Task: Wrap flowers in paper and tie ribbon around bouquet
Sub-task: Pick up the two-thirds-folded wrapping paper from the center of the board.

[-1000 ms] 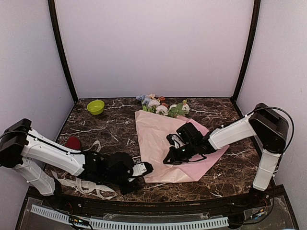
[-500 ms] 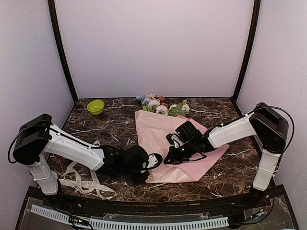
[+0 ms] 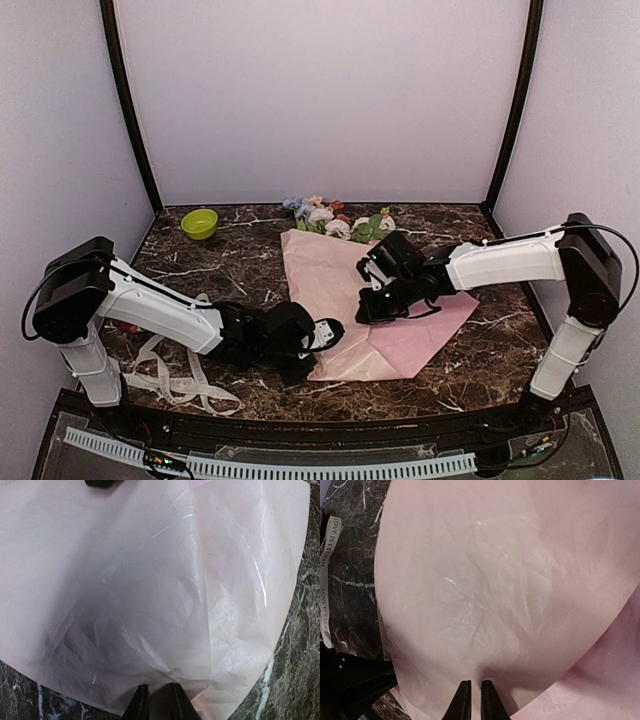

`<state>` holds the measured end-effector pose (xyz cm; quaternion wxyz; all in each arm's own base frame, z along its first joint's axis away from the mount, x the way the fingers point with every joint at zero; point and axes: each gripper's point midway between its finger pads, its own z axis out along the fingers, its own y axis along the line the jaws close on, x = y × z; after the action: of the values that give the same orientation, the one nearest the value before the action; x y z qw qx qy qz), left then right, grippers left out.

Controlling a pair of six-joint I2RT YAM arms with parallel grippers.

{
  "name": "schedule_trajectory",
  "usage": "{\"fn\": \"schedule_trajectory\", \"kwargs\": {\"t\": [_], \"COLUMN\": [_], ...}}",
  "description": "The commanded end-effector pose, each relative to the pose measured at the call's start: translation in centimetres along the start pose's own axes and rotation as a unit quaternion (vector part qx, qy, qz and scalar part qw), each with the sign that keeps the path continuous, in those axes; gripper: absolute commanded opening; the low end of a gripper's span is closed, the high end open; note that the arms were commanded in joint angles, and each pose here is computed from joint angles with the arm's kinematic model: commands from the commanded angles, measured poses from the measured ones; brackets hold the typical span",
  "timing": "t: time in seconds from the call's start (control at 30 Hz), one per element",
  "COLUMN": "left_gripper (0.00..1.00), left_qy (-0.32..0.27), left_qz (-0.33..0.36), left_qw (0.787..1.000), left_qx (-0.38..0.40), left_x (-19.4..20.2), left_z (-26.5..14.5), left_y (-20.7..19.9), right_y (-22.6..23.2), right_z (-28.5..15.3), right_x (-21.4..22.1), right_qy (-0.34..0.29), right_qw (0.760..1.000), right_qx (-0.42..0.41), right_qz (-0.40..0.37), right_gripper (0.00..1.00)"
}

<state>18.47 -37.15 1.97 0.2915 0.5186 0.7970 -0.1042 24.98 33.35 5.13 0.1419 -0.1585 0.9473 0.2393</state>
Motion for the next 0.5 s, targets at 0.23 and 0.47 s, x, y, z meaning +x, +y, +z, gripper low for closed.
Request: {"fn": "schedule_trajectory", "kwargs": {"t": [0.23,0.47], "left_gripper": [0.16,0.16], "left_qy": [0.029,0.01], "left_qz": [0.01,0.016], "left_qw": [0.999,1.0], "left_qx": [0.032,0.015], "left_x": [1.7,-0.4], "left_z": [0.4,0.3], "left_y": [-1.3,-0.6], "right_y": [5.2,0.8], "right_z": [-3.8,-2.2], "right_x": [6.4,10.8], "right_qy": [0.012,0.034], "right_qw": [0.998,0.999], "right_qx": [-0.054,-0.01], "right_qz": [-0.03,0.039], "right_gripper": [0.06,0.04]}}
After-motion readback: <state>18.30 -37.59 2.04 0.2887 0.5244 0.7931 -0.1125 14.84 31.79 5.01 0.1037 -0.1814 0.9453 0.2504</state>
